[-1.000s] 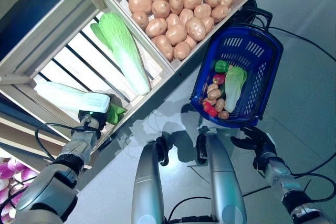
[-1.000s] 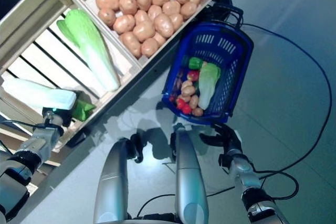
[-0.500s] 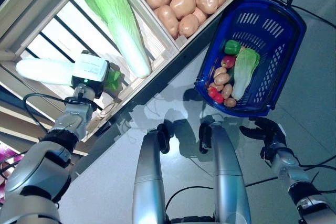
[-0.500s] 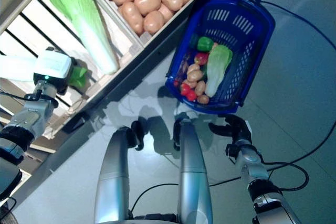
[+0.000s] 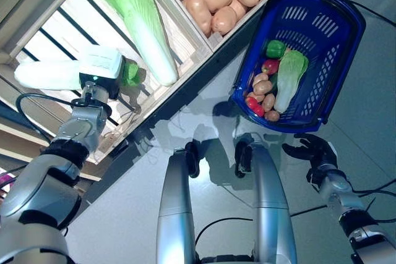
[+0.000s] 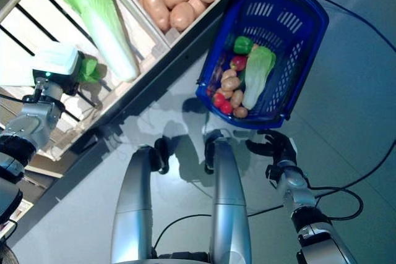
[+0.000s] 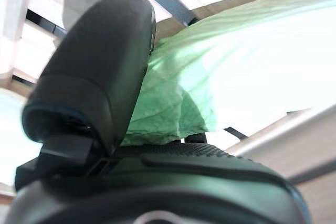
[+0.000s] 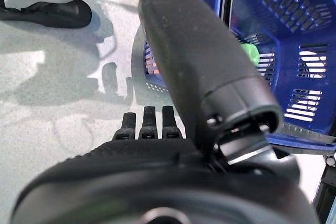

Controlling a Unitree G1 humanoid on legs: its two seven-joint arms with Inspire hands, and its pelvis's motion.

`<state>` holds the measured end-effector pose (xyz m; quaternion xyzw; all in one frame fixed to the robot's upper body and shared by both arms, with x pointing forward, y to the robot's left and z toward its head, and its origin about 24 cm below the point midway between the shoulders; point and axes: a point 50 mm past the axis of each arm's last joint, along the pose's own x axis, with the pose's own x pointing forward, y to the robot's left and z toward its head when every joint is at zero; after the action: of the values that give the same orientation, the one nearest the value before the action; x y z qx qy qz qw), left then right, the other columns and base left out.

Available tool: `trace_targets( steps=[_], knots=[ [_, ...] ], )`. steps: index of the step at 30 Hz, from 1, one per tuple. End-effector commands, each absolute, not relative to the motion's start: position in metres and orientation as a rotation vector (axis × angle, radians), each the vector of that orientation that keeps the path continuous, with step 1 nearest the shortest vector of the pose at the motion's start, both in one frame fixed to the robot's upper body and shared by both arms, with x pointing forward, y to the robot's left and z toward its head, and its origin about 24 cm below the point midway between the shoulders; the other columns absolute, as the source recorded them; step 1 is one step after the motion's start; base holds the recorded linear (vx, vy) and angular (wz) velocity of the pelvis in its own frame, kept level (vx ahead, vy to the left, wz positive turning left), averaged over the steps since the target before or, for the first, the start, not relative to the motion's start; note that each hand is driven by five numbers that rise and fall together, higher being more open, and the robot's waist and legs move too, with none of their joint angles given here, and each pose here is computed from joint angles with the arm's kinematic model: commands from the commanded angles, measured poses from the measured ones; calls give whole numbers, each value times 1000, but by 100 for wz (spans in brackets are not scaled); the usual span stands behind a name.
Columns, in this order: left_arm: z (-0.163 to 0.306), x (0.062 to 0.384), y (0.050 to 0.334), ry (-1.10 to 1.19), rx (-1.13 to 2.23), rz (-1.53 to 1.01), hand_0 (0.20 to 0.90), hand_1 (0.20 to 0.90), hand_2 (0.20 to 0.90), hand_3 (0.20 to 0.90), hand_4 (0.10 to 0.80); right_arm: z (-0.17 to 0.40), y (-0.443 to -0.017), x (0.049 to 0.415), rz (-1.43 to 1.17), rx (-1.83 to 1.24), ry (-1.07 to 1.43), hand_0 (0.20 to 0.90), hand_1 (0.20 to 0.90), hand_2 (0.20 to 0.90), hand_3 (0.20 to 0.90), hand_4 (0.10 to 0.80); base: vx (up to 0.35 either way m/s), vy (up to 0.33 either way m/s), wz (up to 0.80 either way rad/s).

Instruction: Put vegetables into the basket

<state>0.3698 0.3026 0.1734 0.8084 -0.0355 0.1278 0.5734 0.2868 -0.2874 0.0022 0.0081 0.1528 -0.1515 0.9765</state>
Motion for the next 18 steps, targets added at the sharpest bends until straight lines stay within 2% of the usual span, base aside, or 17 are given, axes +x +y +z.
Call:
trace_targets(
  steps=[1,9,18],
  knots=[
    [141,343,353,253,1897,248,300,300,300,300,400,28,-300,292,-371,49,145,900,900,900,900,800,-11,-38,-4],
    [143,346,347,193,1833,231,300,300,300,300,400,20,-285,294,-329,63,159,900,900,900,900,800,22,-26,2],
    [120,330,345,166,1609,155,300,300,300,300,400,-18,-278,259,-326,74,283,900,900,900,900,800,141,-25,6]
  ],
)
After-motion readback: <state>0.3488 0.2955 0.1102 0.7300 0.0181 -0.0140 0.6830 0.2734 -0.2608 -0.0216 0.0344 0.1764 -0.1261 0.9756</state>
